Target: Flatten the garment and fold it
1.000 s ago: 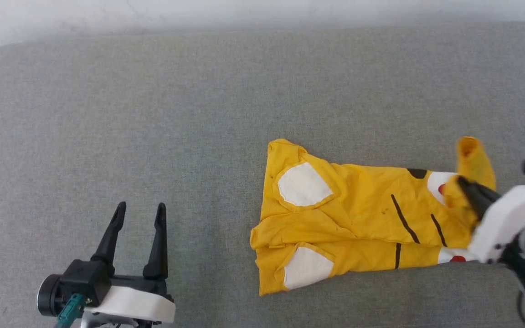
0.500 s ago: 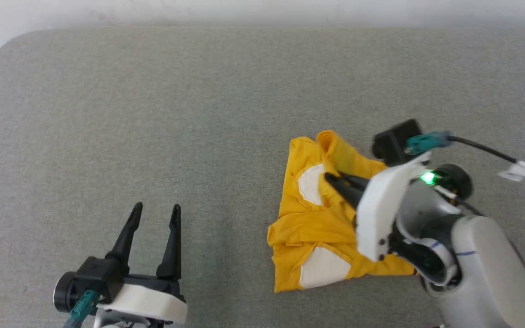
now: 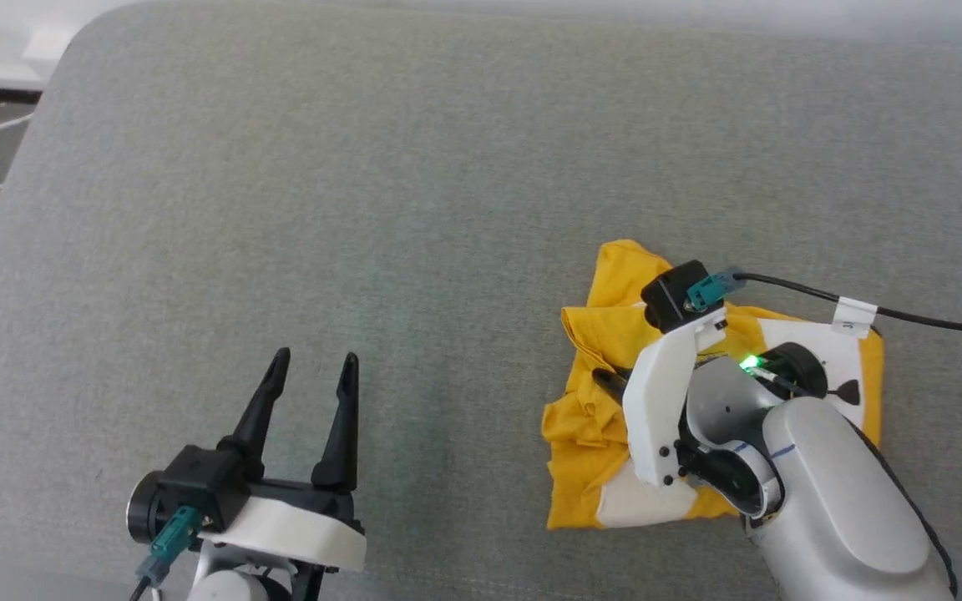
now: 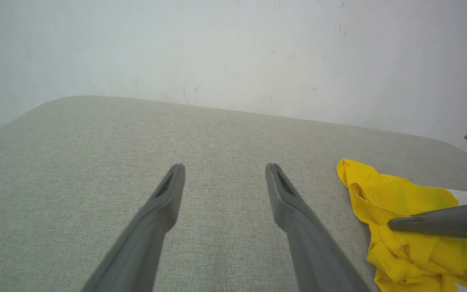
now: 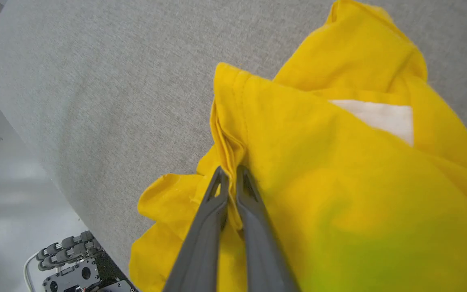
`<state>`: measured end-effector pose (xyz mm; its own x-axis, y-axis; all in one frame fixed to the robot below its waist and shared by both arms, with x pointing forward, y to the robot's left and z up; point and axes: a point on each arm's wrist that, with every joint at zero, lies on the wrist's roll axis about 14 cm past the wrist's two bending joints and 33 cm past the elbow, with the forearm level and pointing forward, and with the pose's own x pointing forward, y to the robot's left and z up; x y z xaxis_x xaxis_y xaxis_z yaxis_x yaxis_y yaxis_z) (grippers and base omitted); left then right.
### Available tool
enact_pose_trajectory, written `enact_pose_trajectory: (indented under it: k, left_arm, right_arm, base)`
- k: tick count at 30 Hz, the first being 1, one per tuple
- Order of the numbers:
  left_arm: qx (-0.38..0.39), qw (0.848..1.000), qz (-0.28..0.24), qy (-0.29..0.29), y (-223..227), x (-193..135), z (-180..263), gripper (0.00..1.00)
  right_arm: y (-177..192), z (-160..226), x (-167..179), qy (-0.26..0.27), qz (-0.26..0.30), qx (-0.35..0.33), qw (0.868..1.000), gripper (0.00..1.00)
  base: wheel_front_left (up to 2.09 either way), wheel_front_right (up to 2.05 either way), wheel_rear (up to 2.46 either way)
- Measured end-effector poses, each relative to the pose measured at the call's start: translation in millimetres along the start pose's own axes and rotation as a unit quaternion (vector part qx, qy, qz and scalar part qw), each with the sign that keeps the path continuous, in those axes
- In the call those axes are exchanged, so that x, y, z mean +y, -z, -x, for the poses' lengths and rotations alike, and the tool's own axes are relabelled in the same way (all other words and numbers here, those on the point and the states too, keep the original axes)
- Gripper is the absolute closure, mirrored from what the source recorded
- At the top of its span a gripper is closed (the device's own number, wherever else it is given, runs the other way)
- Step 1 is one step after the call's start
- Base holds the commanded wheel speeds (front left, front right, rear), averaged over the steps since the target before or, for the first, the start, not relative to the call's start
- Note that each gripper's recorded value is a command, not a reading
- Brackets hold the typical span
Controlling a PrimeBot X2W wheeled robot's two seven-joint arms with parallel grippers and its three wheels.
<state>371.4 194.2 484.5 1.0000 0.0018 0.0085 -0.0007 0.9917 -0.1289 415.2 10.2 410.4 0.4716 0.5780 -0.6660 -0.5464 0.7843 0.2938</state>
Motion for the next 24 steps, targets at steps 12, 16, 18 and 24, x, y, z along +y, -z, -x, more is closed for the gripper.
enact_pose_trajectory:
  k: [12,16,18,24]
  left_arm:
    - [0.007,1.000,0.005,-0.013,5,7,1,0.00]
    - [-0.001,1.000,0.007,-0.003,0,1,-2,0.00]
    - [-0.007,1.000,0.007,0.004,-3,-2,-4,0.00]
    - [-0.011,1.000,0.007,0.023,-5,-12,-5,0.00]
  right_arm:
    - [-23,-8,6,-0.023,-0.030,-0.036,0.999,0.00]
    - [-60,21,-5,-0.016,-0.053,-0.124,0.991,0.00]
    - [-75,42,-17,0.004,-0.058,-0.175,0.983,0.00]
    - [-64,114,-84,0.127,-0.070,-0.268,0.952,0.00]
  base:
    - [0.00,0.00,0.00]
    - [0.00,0.00,0.00]
    - [0.00,0.00,0.00]
    - [0.00,0.00,0.00]
